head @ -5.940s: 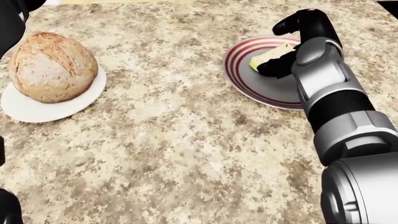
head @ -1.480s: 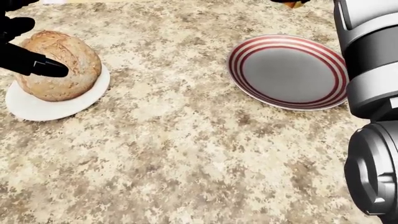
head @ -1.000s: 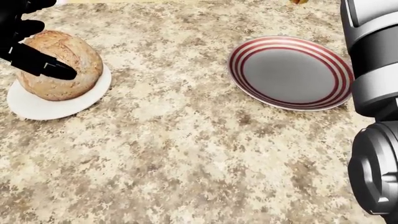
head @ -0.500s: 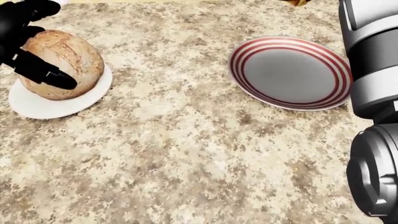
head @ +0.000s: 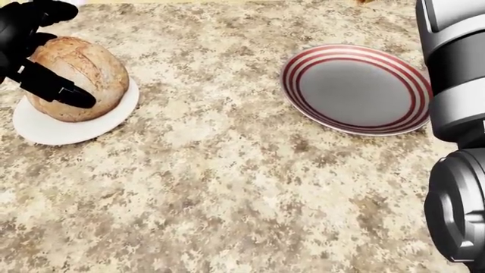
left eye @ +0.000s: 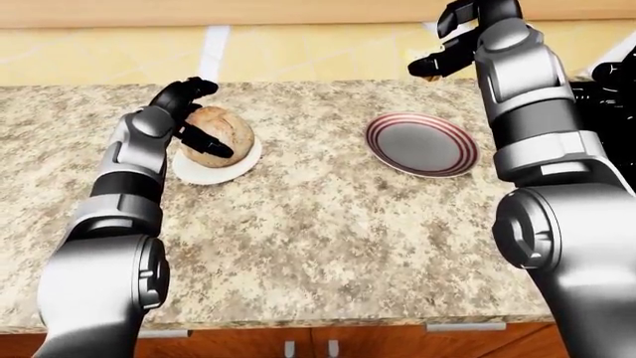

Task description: Place all breads on the cutting board.

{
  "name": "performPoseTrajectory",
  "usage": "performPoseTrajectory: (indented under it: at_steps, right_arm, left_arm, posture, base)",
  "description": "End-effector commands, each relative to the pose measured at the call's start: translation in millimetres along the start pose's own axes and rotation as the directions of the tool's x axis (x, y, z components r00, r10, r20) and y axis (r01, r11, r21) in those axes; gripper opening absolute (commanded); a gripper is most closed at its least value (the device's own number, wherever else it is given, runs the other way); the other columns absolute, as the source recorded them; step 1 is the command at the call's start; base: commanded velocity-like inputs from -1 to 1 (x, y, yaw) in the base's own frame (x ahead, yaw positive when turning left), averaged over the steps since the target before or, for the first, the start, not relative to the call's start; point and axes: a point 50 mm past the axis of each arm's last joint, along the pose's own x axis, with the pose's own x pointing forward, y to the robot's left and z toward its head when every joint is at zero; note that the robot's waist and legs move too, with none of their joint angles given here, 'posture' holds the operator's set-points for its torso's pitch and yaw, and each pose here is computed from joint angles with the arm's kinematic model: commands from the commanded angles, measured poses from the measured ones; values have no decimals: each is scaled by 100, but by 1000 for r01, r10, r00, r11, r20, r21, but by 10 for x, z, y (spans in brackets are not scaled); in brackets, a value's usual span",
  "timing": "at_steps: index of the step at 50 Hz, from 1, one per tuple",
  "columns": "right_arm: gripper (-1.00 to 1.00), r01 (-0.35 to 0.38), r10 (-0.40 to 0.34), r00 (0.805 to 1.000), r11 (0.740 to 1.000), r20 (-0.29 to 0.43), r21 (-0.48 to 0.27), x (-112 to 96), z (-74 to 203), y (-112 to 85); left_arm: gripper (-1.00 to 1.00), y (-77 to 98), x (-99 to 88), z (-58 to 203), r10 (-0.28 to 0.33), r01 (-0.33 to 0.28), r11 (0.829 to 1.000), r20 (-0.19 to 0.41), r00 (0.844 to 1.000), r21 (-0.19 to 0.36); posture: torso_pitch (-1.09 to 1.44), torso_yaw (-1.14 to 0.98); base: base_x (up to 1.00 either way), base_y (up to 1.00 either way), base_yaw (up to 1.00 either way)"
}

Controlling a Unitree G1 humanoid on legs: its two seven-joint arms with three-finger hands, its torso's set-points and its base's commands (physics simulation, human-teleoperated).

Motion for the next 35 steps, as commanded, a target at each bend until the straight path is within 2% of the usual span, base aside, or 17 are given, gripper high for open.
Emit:
performPoseTrajectory:
  at_steps: [1,7,17,20,22,29,35]
  right_arm:
    - [-100,43,-46,994,999,102,24,-50,265,-137]
    - [-100,42,-44,994,999,98,24,-47,241,-124]
    - [-100,41,-44,994,999,97,25,-46,225,-112]
    - [-100,41,-43,994,999,97,25,-45,229,-110]
    - [-100,40,-43,994,999,96,26,-44,223,-102]
    - [-100,41,-43,994,999,99,26,-47,233,-102]
    - [-100,41,-43,994,999,101,28,-47,251,-112]
  left_arm:
    - [55,161,-33,212,55,-56,998,79,995,5]
    - [60,147,-30,196,54,-55,998,77,996,6]
    - [48,147,-27,194,66,-67,998,78,995,-2]
    - [43,170,-30,210,75,-73,997,79,994,-17]
    - [18,191,-34,219,77,-75,997,76,994,-27]
    - [18,293,-54,301,88,-81,992,71,994,-98]
    - [18,410,-88,431,113,-103,988,88,990,-119]
  posture:
    - [0,0]
    - [0,0]
    - [0,0]
    - [0,0]
    - [0,0]
    - [0,0]
    - [0,0]
  base:
    - [0,0,0]
    - [0,0,0]
    - [0,0,0]
    - [0,0,0]
    - [0,0,0]
    - [0,0,0]
    - [0,0,0]
